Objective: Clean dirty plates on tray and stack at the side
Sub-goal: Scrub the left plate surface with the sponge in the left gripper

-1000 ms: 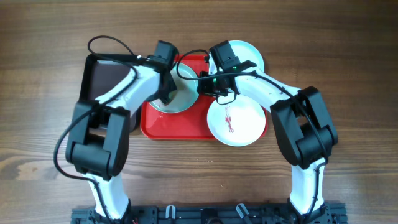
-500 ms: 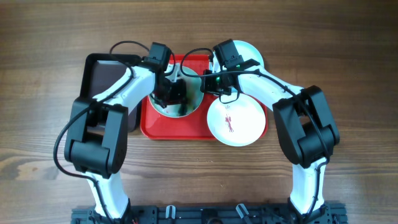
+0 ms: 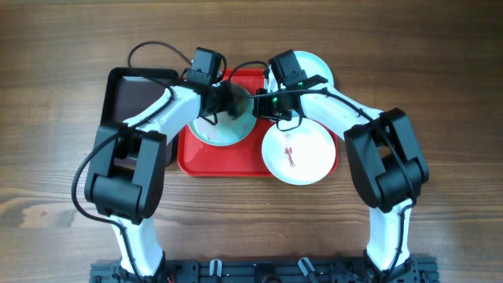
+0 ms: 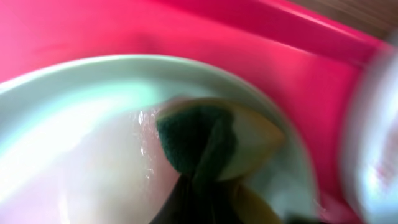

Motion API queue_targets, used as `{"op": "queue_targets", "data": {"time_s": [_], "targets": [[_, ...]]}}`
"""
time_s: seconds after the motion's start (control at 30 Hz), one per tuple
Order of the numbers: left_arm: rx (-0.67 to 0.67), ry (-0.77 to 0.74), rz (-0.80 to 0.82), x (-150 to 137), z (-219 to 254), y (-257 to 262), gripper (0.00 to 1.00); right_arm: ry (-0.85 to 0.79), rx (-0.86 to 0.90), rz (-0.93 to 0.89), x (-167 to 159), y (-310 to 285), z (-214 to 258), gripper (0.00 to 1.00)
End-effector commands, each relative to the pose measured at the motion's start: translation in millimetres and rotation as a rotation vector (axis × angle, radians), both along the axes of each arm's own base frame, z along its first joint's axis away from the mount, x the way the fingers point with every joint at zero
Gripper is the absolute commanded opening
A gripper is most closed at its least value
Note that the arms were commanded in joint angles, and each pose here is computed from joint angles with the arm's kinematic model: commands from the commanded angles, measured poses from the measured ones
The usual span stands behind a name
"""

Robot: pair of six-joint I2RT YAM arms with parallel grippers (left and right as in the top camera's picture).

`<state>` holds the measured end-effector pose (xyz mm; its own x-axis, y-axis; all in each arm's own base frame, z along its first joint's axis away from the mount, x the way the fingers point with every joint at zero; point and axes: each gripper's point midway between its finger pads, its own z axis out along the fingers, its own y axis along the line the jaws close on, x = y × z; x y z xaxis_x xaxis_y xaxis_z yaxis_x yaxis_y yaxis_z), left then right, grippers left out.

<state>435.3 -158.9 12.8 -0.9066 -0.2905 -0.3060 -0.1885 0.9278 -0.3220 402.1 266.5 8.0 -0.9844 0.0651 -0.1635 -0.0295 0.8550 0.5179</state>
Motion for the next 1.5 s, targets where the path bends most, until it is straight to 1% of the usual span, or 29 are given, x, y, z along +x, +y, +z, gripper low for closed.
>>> {"op": "queue_targets", "data": {"time_s": [0.0, 0.03, 0.13, 0.2, 0.27, 0.33, 0.4, 0.5, 0.6, 0.67, 0.8, 0.9, 0.97, 1.07, 1.17, 1.27, 1.33, 1.4, 1.47], "targets": [[0.265, 0.03, 0.382, -10, -13, 71, 0.04, 0.017, -0.011, 0.011, -4, 4, -8, 0.04], [0.288, 0.057, 0.413, -17, -15, 77, 0.04, 0.017, -0.011, 0.011, -4, 4, -8, 0.04], [0.309, 0.123, 0.438, -34, -19, 82, 0.04, 0.017, -0.01, 0.01, -3, 4, -8, 0.04], [0.265, 0.195, 0.409, -47, -24, 72, 0.04, 0.016, -0.01, 0.011, -3, 4, -8, 0.04], [0.175, 0.284, 0.32, -61, -28, 52, 0.04, 0.016, -0.01, 0.01, -3, 4, -8, 0.04], [0.085, 0.339, 0.181, -72, -29, 30, 0.04, 0.017, -0.01, 0.011, -4, 4, -8, 0.04], [-0.052, 0.385, 0.004, -84, -23, 0, 0.04, 0.017, -0.01, 0.01, -4, 4, -8, 0.04], [-0.224, 0.405, -0.174, -96, -10, -31, 0.04, 0.017, -0.01, 0.011, -4, 4, -8, 0.04], [-0.358, 0.408, -0.262, -102, 3, -52, 0.04, 0.017, -0.01, 0.01, -3, 4, -8, 0.04], [-0.401, 0.397, -0.294, -102, 8, -59, 0.04, 0.017, -0.01, 0.011, -4, 4, -8, 0.04], [-0.406, 0.349, -0.307, -93, 10, -62, 0.04, 0.016, -0.01, 0.011, -3, 4, -8, 0.04], [-0.356, 0.3, -0.29, -81, 5, -56, 0.04, 0.016, -0.01, 0.011, -3, 4, -8, 0.04], [-0.261, 0.269, -0.226, -69, -4, -43, 0.04, 0.016, -0.01, 0.011, -3, 4, -8, 0.04], [-0.029, 0.228, -0.021, -50, -20, 0, 0.04, 0.016, -0.01, 0.011, -3, 4, -8, 0.04], [0.19, 0.174, 0.186, -38, -24, 47, 0.04, 0.016, -0.01, 0.011, -3, 4, -8, 0.04], [0.34, 0.139, 0.365, -38, -20, 82, 0.04, 0.015, -0.01, 0.011, -3, 4, -8, 0.05], [0.401, 0.14, 0.471, -45, -18, 98, 0.04, 0.015, -0.01, 0.011, -3, 4, -8, 0.04], [0.434, 0.162, 0.51, -54, -17, 106, 0.04, 0.015, -0.01, 0.011, -3, 4, -8, 0.04], [0.441, 0.191, 0.503, -60, -18, 106, 0.04, 0.014, -0.01, 0.011, -3, 4, -8, 0.04]]}}
